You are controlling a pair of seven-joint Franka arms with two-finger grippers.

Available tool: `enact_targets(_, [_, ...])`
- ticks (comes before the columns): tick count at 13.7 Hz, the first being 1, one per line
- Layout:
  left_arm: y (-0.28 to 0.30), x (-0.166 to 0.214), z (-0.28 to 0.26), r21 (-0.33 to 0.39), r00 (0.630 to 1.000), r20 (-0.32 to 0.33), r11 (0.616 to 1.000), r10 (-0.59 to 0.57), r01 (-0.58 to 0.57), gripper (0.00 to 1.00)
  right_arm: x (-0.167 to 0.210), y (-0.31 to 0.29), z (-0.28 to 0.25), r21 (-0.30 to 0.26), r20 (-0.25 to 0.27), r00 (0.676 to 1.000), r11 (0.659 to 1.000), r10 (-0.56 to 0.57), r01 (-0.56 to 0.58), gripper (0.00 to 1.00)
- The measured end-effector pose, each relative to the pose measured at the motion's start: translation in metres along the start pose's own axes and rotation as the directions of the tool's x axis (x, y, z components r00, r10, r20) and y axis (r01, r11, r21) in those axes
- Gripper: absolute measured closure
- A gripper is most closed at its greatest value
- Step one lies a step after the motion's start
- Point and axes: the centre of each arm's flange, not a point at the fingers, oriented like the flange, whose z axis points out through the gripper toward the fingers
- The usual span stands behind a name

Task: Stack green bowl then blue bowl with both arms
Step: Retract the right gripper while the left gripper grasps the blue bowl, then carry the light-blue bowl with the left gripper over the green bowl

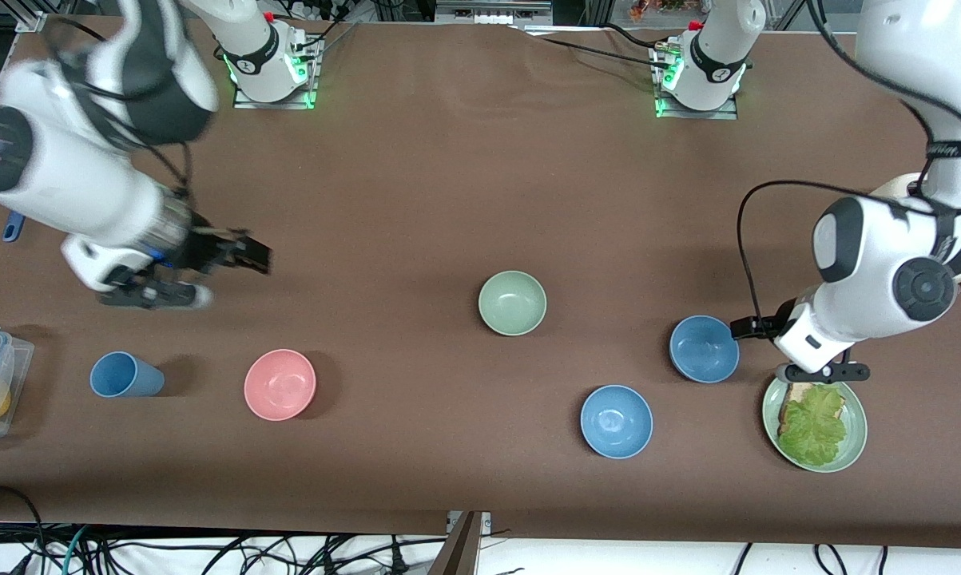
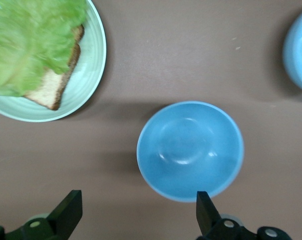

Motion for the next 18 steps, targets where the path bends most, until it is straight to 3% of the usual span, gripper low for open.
enact_targets(4, [0.002, 0.000, 0.065, -0.063, 0.996, 0.083, 0.997, -0.042, 0.047, 0.00, -0.031, 0.035, -0.041, -0.012, 0.045, 0.999, 1.000, 0.016, -0.016, 0.00])
enact_targets(9, [0.000, 0.001, 0.095, -0.073, 0.996, 0.074, 0.995, -0.059, 0.064, 0.00, -0.045, 0.044, -0.058, -0.046, 0.048, 0.999, 0.999, 0.010, -0.007, 0.00])
enact_targets(10, [-0.004, 0.003, 0.094, -0.096, 0.994, 0.073, 0.991, -0.082, 0.089, 0.07, -0.045, 0.045, -0.058, -0.059, 0.048, 0.999, 0.998, 0.002, 0.001, 0.00])
enact_targets(12, [-0.013, 0.004, 0.092, -0.144, 0.989, 0.077, 0.980, -0.128, 0.138, 0.32, -0.044, 0.048, -0.058, -0.093, 0.045, 0.999, 0.995, -0.021, 0.025, 0.00])
enact_targets(18, [-0.018, 0.005, 0.091, -0.153, 0.989, 0.073, 0.979, -0.125, 0.135, 0.94, -0.042, 0.059, -0.065, -0.110, 0.033, 0.998, 0.993, -0.049, 0.052, 0.00])
